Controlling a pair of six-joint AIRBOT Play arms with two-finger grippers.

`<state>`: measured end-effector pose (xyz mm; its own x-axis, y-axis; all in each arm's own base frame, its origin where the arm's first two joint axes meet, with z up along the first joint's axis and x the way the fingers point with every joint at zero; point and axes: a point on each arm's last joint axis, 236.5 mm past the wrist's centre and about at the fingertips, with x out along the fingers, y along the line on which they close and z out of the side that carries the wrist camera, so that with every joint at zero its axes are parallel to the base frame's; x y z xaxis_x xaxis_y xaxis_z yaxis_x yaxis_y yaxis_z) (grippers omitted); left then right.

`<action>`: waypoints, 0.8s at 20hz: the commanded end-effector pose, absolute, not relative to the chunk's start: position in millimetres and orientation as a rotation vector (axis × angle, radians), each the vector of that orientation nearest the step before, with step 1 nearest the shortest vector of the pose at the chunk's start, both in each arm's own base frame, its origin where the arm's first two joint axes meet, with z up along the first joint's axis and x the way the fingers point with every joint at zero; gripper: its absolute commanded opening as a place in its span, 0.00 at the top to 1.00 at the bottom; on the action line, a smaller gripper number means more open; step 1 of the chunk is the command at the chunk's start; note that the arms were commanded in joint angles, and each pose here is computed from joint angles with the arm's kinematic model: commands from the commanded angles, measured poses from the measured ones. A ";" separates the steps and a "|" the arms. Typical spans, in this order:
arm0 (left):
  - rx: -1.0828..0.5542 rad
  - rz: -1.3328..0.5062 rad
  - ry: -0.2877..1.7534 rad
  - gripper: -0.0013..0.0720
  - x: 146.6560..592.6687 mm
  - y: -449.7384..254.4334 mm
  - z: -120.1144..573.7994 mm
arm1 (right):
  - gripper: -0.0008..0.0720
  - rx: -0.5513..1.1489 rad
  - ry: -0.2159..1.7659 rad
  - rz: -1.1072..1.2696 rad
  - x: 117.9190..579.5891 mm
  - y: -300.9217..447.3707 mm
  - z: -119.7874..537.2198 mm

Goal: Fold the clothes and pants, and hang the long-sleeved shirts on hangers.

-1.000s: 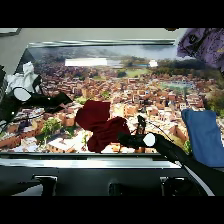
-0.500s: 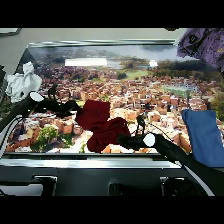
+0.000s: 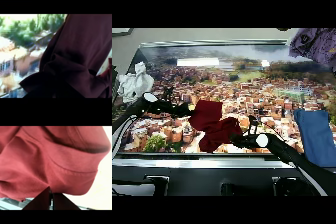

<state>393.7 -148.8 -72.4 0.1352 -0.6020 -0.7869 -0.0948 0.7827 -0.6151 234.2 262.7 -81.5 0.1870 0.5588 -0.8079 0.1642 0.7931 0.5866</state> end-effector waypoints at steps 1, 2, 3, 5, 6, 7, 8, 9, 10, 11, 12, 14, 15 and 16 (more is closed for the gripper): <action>-0.662 -0.486 1.368 0.96 397.1 -165.0 -53.8 | 0.95 0.557 1.323 0.321 243.2 253.8 -64.3; -0.654 -0.508 1.350 0.96 399.6 -167.1 -43.7 | 0.95 0.500 1.304 0.320 248.4 248.2 -55.2; -0.638 -0.528 1.326 0.96 403.1 -167.9 -30.9 | 0.95 0.413 1.273 0.311 257.9 239.0 -41.5; -0.598 -0.555 1.219 0.96 422.1 -162.7 13.0 | 0.95 0.205 1.154 0.252 291.2 209.2 2.2; -0.569 -0.562 1.139 0.96 434.6 -157.6 43.5 | 0.95 0.102 1.061 0.208 314.8 191.6 37.5; -0.528 -0.571 1.039 0.96 447.4 -151.3 83.6 | 0.95 0.026 0.965 0.169 336.6 177.0 77.1; -0.478 -0.575 0.938 0.96 456.7 -145.0 125.5 | 0.95 -0.027 0.848 0.134 357.4 164.8 126.0; -0.421 -0.570 0.823 0.96 462.6 -136.8 176.0 | 0.95 -0.063 0.738 0.127 371.4 158.0 174.9; -0.352 -0.559 0.703 0.96 462.5 -129.0 228.6 | 0.95 -0.090 0.625 0.134 379.8 153.8 227.9; -0.285 -0.540 0.596 0.96 456.8 -121.5 276.6 | 0.95 -0.099 0.533 0.145 381.1 150.0 274.8; -0.223 -0.523 0.490 0.96 445.7 -115.4 323.2 | 0.95 -0.089 0.450 0.155 376.2 144.8 320.8; -0.154 -0.471 0.308 0.96 410.7 -103.2 405.4 | 0.95 -0.047 0.335 0.168 354.9 129.6 392.8; -0.137 -0.447 0.232 0.96 388.4 -98.2 438.6 | 0.95 -0.025 0.288 0.185 339.6 122.4 421.0; -0.124 -0.422 0.166 0.96 364.3 -93.3 465.4 | 0.95 -0.010 0.239 0.208 321.0 114.3 447.2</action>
